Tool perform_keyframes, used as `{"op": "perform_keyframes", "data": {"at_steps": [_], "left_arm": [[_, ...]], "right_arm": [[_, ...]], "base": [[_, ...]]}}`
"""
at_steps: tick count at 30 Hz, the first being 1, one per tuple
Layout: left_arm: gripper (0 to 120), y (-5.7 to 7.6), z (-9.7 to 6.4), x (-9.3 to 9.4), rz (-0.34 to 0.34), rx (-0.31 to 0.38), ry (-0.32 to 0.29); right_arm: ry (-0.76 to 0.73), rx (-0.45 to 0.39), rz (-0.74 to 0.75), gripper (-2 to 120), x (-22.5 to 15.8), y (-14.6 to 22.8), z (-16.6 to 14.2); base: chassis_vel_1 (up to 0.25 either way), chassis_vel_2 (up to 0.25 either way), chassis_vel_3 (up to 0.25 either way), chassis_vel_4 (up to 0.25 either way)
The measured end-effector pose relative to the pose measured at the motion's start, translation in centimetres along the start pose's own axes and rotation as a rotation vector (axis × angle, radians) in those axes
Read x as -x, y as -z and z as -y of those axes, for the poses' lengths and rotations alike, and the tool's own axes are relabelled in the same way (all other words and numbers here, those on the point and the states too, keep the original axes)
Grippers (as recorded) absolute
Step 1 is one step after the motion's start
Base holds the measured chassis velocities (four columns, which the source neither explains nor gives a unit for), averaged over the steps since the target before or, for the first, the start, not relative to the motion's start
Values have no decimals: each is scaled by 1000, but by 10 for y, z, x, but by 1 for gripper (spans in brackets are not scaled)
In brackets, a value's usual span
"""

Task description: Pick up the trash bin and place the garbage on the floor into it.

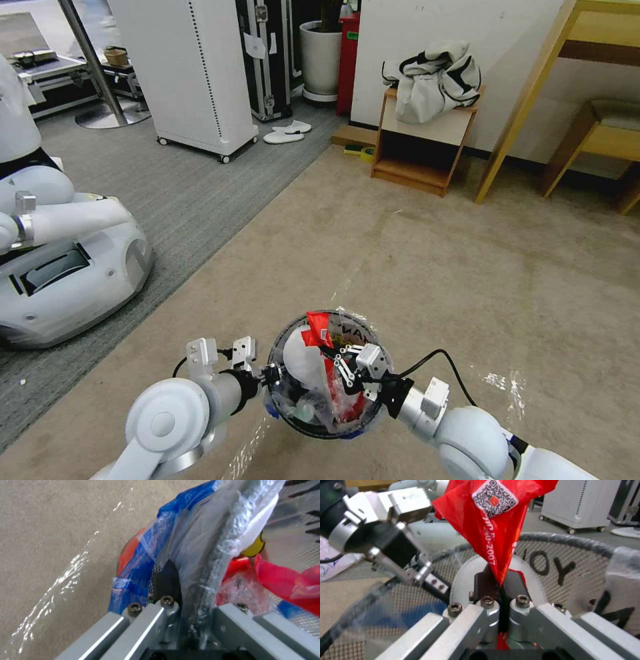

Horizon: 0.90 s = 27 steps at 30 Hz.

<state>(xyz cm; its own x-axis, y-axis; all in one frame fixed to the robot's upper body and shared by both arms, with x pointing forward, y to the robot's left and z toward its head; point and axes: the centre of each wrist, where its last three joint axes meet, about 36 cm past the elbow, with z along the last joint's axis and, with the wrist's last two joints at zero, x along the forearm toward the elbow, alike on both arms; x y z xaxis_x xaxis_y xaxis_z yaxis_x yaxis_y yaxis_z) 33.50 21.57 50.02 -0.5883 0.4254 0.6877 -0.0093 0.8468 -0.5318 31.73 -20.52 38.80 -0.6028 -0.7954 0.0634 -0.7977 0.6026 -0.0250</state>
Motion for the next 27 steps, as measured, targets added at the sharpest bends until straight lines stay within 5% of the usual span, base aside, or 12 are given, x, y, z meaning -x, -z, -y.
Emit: {"op": "perform_keyframes", "data": {"at_steps": [4,22,27], "left_arm": [[0,4,-2,-3,8,1,2],[0,1,-3,-7,12,-12,-4],[0,1,-3,-6,8,-12,-6]], "right_arm": [[-1,-17,-1,2,2,1,6],[-14,-44,-2,74,4,1,12],[-16,-47,-6,83,2,1,13]], "base": [[0,0,0,0],[0,0,0,0],[0,0,0,0]]}}
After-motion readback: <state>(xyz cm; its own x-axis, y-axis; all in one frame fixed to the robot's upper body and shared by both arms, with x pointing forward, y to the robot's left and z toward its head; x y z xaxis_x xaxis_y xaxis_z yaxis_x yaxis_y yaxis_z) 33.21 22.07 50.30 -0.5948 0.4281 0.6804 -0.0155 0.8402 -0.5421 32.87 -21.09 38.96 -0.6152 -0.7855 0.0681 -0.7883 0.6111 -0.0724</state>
